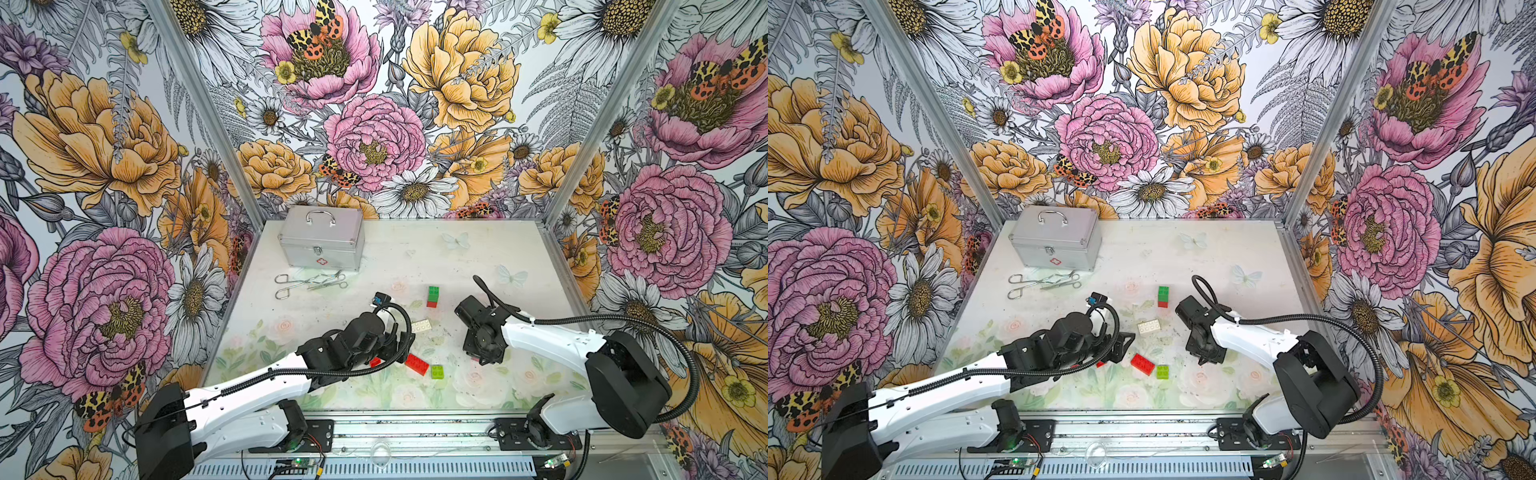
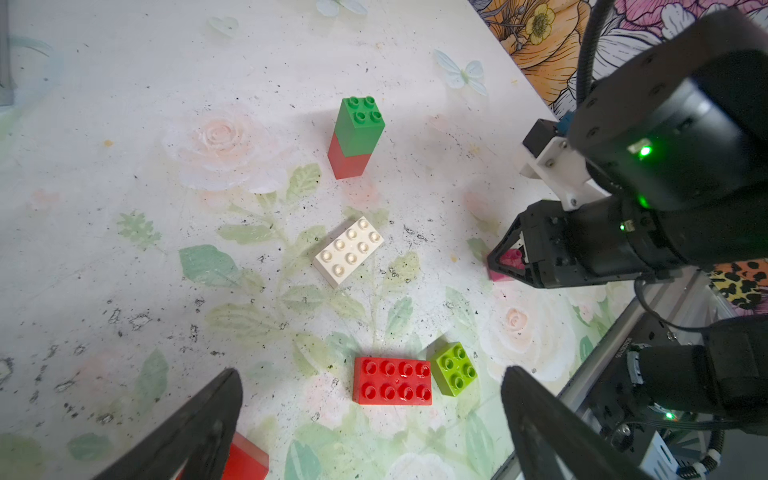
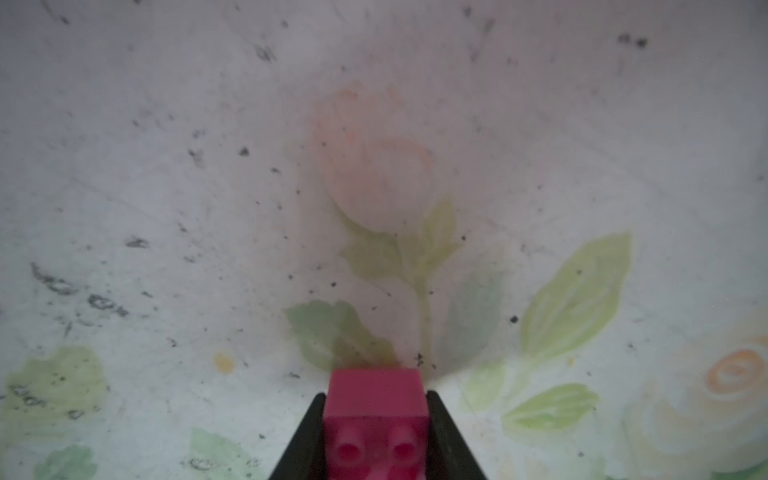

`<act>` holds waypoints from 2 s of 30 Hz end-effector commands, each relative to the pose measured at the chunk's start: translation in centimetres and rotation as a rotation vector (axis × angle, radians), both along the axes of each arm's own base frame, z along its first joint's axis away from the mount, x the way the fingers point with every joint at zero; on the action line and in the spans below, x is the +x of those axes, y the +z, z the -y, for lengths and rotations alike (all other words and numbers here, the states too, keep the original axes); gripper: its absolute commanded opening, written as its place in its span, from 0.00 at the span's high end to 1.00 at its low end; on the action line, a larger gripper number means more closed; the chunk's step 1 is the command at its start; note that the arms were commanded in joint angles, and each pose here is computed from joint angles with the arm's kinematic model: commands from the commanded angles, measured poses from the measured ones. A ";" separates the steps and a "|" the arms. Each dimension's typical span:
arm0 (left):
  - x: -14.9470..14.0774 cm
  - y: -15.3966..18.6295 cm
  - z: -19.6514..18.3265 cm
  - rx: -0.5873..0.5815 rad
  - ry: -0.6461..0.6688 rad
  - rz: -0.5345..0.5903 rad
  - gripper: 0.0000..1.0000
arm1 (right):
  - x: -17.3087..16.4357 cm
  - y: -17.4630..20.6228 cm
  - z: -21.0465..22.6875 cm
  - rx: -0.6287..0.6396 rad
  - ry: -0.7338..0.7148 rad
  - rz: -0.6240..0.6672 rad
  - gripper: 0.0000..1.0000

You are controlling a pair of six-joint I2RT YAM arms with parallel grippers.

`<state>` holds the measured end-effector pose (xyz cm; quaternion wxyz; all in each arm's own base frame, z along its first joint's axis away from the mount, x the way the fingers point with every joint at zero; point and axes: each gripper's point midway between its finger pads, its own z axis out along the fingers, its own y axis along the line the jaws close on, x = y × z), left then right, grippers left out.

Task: Assemble the letter r with lego
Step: Move the lego brick at the center of the board, then pick up the lego brick from the center of the board.

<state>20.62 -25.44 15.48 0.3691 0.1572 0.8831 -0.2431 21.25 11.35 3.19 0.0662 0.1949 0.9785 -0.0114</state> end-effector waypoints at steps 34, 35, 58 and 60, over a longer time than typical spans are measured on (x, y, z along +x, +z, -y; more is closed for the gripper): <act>4.9 2.7 -1.1 -0.067 0.061 -0.003 0.01 | 10.6 0.4 -0.6 -0.025 0.330 0.005 0.37; 4.8 2.8 -1.2 -0.068 0.061 -0.002 0.01 | 10.5 0.9 -0.7 -0.017 0.327 0.018 0.36; -0.8 2.3 -7.8 -0.185 0.174 0.013 0.01 | 6.8 4.0 -13.7 0.088 0.481 0.121 0.22; -0.8 2.3 -7.8 -0.185 0.176 0.014 0.01 | 7.1 3.4 -14.3 0.090 0.494 0.110 0.22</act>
